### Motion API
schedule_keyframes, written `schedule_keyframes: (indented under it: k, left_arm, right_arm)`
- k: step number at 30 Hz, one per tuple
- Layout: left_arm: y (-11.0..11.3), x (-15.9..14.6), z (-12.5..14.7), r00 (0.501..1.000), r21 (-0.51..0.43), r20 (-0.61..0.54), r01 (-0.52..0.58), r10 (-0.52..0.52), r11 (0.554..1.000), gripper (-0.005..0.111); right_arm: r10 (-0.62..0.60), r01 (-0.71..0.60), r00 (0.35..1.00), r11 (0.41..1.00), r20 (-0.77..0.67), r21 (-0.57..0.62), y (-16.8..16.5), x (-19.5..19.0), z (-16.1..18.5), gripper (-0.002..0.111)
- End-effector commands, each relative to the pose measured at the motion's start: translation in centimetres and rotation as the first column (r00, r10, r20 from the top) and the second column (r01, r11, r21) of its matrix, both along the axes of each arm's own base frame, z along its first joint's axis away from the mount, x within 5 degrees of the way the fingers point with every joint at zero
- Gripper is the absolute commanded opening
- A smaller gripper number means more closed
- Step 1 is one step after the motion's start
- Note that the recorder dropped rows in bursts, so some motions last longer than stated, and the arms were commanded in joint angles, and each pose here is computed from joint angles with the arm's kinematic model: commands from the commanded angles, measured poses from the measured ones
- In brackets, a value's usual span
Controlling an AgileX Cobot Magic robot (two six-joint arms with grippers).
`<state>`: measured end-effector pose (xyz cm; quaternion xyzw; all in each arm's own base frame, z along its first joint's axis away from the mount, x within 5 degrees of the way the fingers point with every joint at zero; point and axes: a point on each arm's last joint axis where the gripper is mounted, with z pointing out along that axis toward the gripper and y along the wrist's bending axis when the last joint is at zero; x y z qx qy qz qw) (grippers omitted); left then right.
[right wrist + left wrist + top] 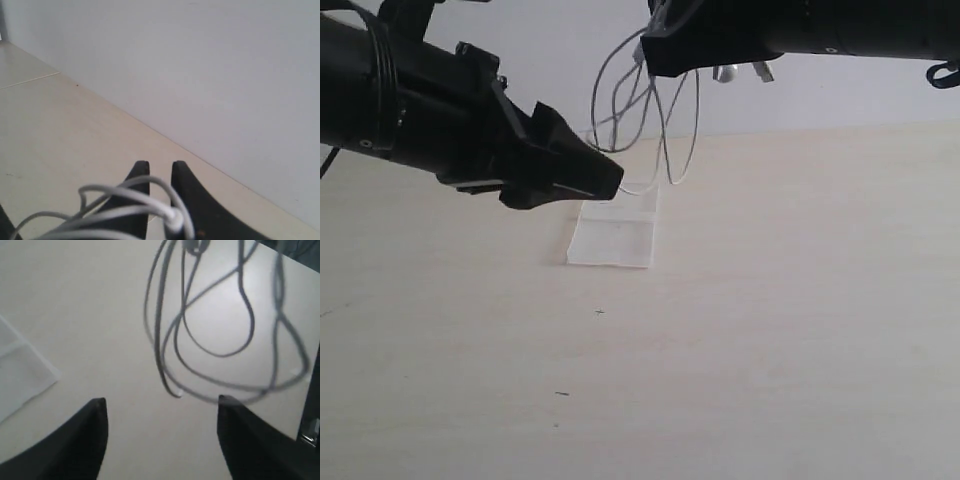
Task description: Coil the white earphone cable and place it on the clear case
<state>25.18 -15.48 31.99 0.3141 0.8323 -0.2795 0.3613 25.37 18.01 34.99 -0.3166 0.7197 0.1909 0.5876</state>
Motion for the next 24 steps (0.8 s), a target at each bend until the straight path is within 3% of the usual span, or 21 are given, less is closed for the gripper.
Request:
schedule_keyframes:
  k: [1, 8, 12, 14, 19, 22, 24]
  left_arm:
    - [0.7, -0.2, -0.9, 0.997, 0.104, -0.059, -0.036, 0.042, 0.994, 0.062]
    - [2.6, 0.0, -2.1, 0.977, 0.309, -0.098, -0.149, 0.188, 0.939, 0.059]
    - [3.0, 0.1, -2.3, 0.972, 0.348, -0.088, -0.174, 0.217, 0.921, 0.028]
    - [3.2, 0.2, -2.3, 0.975, 0.365, -0.074, -0.170, 0.210, 0.915, 0.003]
    - [4.7, 0.3, -3.5, 0.959, 0.402, -0.087, -0.213, 0.269, 0.891, 0.000]
    - [6.4, 0.3, -5.2, 0.934, 0.409, -0.112, -0.267, 0.338, 0.873, 0.000]
    - [7.4, 0.3, -6.1, 0.913, 0.366, -0.099, -0.336, 0.396, 0.868, 0.000]
  right_arm:
    - [-0.015, 0.016, 0.999, 1.000, 0.033, -0.027, -0.3, 0.1, 0.3, 0.000]
    - [-0.035, 0.037, 0.998, 0.998, 0.048, -0.049, -0.4, 0.3, 0.2, 0.000]
    - [-0.016, 0.017, 1.000, 0.997, 0.017, -0.073, 0.1, 0.9, -0.9, 0.000]
    - [0.007, -0.008, 1.000, 0.997, -0.016, -0.082, 0.8, 1.5, -1.8, 0.000]
    - [0.047, -0.055, 0.996, 0.993, -0.079, -0.105, 2.1, 3.0, -3.0, 0.000]
    - [0.013, -0.031, 0.986, 0.994, -0.166, -0.109, 1.4, 4.3, -3.3, 0.000]
    - [-0.041, 0.015, 0.970, 0.994, -0.241, -0.108, 0.3, 5.7, -3.5, 0.000]
